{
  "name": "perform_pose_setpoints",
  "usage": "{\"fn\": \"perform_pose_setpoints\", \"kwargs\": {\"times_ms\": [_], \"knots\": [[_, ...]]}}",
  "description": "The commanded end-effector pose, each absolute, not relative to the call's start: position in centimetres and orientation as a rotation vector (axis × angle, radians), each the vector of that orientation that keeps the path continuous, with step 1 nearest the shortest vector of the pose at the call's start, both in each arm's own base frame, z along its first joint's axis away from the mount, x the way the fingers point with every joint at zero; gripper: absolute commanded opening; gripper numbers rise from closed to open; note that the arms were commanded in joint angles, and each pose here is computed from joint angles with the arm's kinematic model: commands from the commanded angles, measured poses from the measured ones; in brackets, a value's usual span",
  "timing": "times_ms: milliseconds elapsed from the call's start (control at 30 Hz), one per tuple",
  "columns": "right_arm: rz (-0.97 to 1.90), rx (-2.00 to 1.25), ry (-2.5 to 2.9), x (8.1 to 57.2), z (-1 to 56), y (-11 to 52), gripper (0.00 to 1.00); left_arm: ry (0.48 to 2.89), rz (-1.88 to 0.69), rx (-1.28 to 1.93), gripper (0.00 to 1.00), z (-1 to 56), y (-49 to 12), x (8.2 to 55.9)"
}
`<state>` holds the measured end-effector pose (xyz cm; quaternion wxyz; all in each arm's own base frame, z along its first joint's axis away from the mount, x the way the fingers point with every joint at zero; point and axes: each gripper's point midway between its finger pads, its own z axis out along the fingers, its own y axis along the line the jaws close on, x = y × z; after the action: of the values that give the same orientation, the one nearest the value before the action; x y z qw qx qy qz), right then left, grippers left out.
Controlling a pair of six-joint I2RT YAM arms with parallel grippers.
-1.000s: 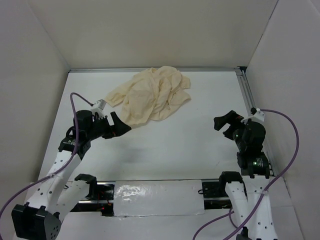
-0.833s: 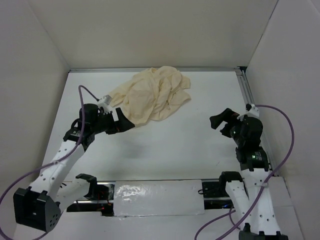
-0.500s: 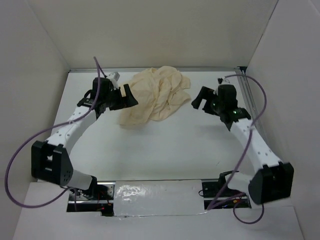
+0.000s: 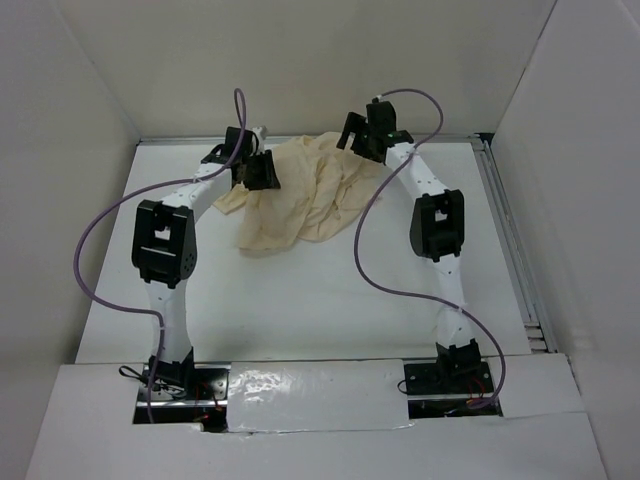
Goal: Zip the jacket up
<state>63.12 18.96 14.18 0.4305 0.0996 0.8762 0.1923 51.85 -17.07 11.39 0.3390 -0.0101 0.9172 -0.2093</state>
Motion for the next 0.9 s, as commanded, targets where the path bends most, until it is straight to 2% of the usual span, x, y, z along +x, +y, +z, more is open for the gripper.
{"fn": "perform_pose_setpoints", "kwargs": {"times_ms": [0, 33, 67, 100, 200, 267, 300, 467, 500, 533, 567, 600, 667, 700, 867], "knots": [[0.546, 0.295, 2.222, 63.3, 13.0, 20.3, 0.97, 2.314, -0.558, 0.042, 0.41, 13.4, -17.1, 53.4], [0.553, 0.297, 2.216, 63.7, 12.0, 20.6, 0.96, 2.315, -0.565, 0.045, 0.1, 13.2, -17.2, 53.3], [0.562, 0.302, 2.217, 63.8, 11.7, 21.0, 0.92, 2.311, -0.565, 0.046, 0.0, 13.2, -17.2, 53.3], [0.597, 0.284, 2.224, 63.7, 11.9, 21.3, 0.84, 2.295, -0.569, 0.048, 0.0, 13.5, -17.2, 53.4], [0.608, 0.266, 2.207, 64.0, 12.2, 21.4, 0.44, 2.269, -0.584, 0.067, 0.0, 14.5, -17.3, 52.9], [0.629, 0.237, 2.213, 63.6, 12.8, 21.5, 0.0, 2.235, -0.591, 0.081, 0.0, 16.3, -17.2, 52.3], [0.627, 0.24, 2.236, 63.1, 12.2, 21.3, 0.0, 2.227, -0.594, 0.094, 0.0, 16.7, -17.3, 51.9], [0.579, 0.142, 2.069, 60.2, 21.8, 21.0, 0.0, 2.078, -0.606, 0.142, 0.0, 24.8, -17.0, 48.7], [0.556, 0.132, 2.003, 58.3, 25.9, 20.3, 0.0, 2.073, -0.608, 0.138, 0.0, 25.4, -16.9, 47.8], [0.498, 0.148, 1.959, 57.6, 27.8, 19.4, 0.0, 2.017, -0.615, 0.15, 0.0, 28.5, -17.0, 46.1], [0.437, 0.151, 1.956, 56.0, 27.5, 19.0, 0.0, 2.005, -0.607, 0.131, 0.0, 29.3, -16.8, 45.1], [0.44, 0.161, 1.839, 53.2, 33.5, 17.8, 0.0, 1.934, -0.603, 0.125, 0.0, 32.6, -16.4, 43.2], [0.391, 0.192, 1.766, 50.1, 36.8, 16.2, 0.0, 1.9, -0.595, 0.101, 0.0, 34.5, -16.3, 40.6], [0.397, 0.204, 1.703, 46.5, 40.0, 14.9, 0.0, 1.817, -0.611, 0.106, 0.0, 38.0, -15.9, 38.0], [0.364, 0.179, 1.471, 35.0, 49.4, 11.4, 0.0, 1.561, -0.722, 0.159, 0.0, 47.7, -15.1, 28.1]]}}
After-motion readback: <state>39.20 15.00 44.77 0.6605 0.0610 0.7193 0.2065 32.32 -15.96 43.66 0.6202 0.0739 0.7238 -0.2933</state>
